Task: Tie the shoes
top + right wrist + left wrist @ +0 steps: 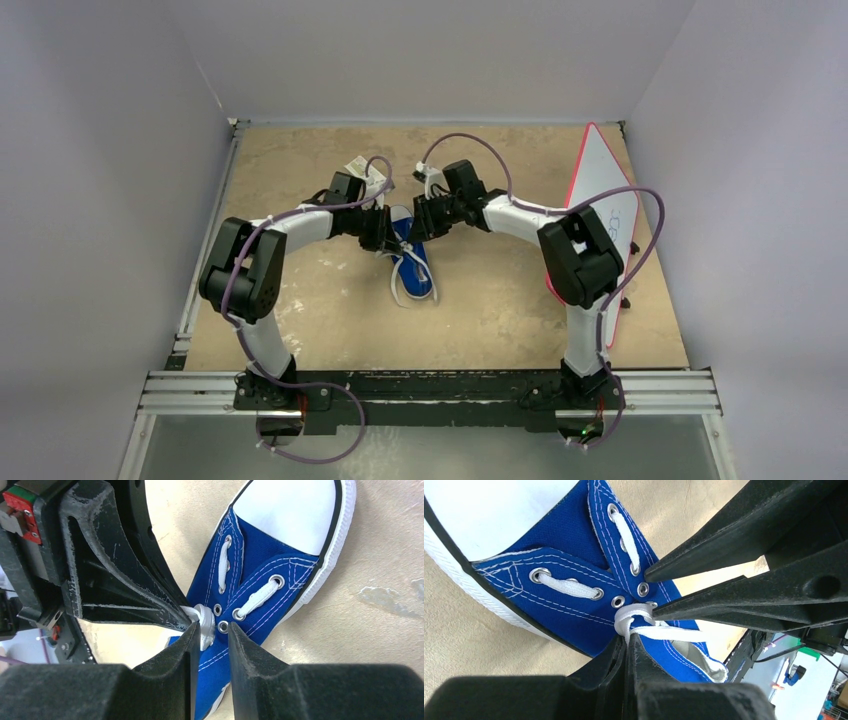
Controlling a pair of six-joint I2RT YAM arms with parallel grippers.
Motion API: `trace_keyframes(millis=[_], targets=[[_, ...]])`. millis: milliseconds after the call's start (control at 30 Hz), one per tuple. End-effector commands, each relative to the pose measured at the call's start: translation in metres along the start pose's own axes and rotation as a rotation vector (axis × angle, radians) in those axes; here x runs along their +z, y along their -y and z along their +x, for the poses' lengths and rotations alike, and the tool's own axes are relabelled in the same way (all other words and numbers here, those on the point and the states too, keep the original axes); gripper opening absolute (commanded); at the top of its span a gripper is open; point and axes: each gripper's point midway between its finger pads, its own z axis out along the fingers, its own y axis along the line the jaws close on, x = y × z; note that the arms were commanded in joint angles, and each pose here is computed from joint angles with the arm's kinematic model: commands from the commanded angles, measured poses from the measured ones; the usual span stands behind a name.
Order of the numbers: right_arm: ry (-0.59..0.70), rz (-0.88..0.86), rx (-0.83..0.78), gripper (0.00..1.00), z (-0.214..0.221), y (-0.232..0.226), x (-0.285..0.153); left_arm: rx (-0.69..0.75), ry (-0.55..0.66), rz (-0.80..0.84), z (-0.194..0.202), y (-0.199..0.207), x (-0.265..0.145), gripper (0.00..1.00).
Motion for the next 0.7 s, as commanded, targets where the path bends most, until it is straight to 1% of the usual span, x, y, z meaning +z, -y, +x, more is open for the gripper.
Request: trace_keyframes(millis=[0,167,267,500,600,667], targets=[[-0.005,0.079,-0.113,0.30,-0.011,-0.004,0.000,0.057,0.077,0.043,-0.026,0.022,-0.012,0.01],[-0.048,0.173,-0.209,0.30,-0.006,-0.003,0.004,0.055,0.071,0.041,-0.023,0.021,-0.012,0.00],[-0.060,0.217,-0.239,0.29,-0.004,-0.002,0.005,0.055,0.071,0.040,-0.023,0.021,-0.013,0.00],[-0.062,0.224,-0.275,0.31,-0.004,-0.008,0.006,0.053,0.065,0.035,-0.020,0.020,-0.012,0.00],[-0.077,0.224,-0.269,0.24,-0.001,-0.007,0.006,0.052,0.065,0.035,-0.021,0.019,-0.012,0.00],[-0.065,0.211,-0.245,0.13,-0.002,-0.013,0.003,0.055,0.066,0.030,-0.021,0.019,-0.013,0.00]])
